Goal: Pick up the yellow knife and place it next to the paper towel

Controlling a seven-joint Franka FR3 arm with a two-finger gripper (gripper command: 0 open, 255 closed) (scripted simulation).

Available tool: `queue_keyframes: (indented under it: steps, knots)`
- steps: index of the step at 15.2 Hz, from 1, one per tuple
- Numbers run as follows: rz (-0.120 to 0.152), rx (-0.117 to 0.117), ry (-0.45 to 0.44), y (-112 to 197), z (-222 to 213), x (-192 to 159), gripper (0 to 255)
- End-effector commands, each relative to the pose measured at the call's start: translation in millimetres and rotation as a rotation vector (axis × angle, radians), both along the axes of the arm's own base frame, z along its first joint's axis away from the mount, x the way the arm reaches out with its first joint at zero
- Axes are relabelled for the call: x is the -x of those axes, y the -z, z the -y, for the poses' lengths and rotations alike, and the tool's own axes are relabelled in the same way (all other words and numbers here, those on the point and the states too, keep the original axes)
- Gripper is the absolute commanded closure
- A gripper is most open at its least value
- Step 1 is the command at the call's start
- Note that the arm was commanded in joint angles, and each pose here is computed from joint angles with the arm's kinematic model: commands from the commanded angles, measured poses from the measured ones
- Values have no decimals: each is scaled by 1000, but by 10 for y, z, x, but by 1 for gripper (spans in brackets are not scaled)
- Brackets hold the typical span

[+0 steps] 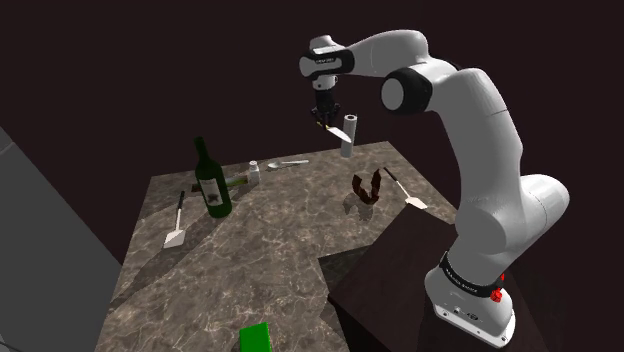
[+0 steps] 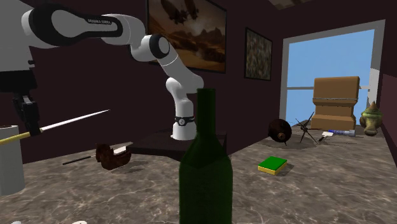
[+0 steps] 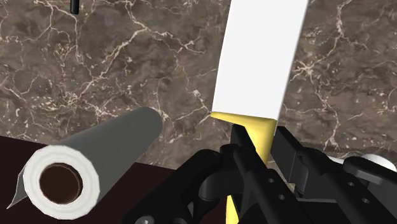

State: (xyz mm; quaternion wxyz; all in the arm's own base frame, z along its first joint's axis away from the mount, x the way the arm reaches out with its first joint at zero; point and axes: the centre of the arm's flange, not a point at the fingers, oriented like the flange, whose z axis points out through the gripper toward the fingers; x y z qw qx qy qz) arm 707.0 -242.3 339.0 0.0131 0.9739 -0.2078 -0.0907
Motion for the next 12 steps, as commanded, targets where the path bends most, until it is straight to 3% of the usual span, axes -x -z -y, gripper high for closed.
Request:
queue_keyframes:
  steps: [1,12]
  knots:
    - [0,0,0,100,-4,5,255]
    - [0,0,0,681,-4,5,255]
